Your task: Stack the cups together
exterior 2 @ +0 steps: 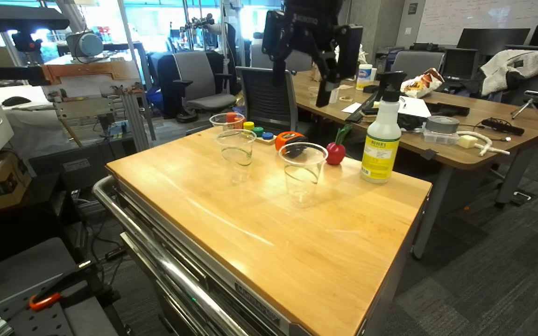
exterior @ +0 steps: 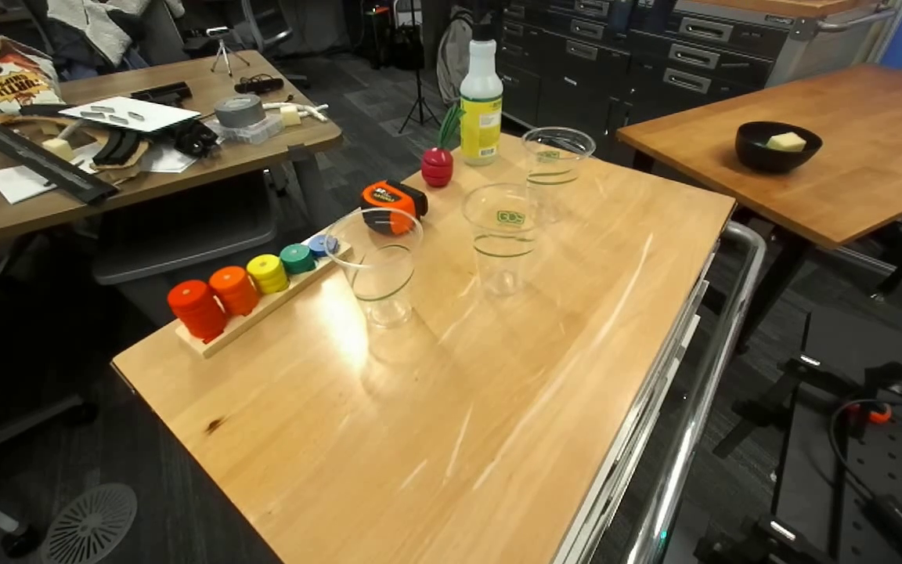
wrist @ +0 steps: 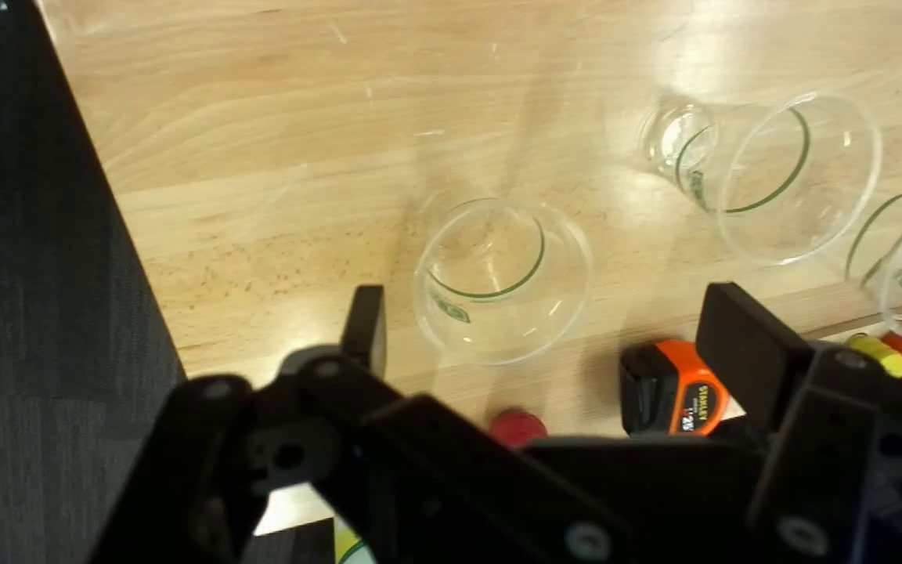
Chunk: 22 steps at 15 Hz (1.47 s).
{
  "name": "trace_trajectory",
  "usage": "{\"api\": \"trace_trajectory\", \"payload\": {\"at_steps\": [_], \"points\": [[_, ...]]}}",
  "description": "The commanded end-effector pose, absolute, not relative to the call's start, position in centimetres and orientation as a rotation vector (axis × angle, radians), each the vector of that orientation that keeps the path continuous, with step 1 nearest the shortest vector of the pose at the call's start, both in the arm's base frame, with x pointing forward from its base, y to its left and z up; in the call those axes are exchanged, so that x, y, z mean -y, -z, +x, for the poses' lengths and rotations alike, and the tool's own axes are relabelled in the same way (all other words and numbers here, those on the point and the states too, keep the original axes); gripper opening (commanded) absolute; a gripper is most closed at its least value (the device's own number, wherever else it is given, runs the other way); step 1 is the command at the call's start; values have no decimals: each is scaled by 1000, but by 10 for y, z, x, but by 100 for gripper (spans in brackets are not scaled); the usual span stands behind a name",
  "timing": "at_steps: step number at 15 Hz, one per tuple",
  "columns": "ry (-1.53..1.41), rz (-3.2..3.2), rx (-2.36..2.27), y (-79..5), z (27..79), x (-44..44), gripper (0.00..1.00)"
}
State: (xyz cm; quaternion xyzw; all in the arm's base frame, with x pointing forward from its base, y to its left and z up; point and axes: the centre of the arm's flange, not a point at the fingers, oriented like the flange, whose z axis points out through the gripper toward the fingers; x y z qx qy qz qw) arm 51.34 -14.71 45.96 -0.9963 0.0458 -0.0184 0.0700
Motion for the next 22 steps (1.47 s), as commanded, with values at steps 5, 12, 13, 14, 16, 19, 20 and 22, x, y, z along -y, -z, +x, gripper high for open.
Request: {"api": "trace_trajectory", "payload": {"at_steps": [5, 12, 13, 14, 16, 19, 20, 22], "points": [[-146, -2985, -112, -421, 568, 190, 100], [-263, -2893, -37, -390, 575, 184, 100], [-290, -2892, -16, -385, 574, 182, 100], [-312, -2890, 0, -379, 573, 180, 100], [-348, -2887, 30, -367, 569, 175, 100], [-338, -2908, 56, -346, 567, 169, 100], [-327, -2922, 52, -341, 570, 167, 100], [-278, -2941, 20, -334, 578, 167, 100]]}}
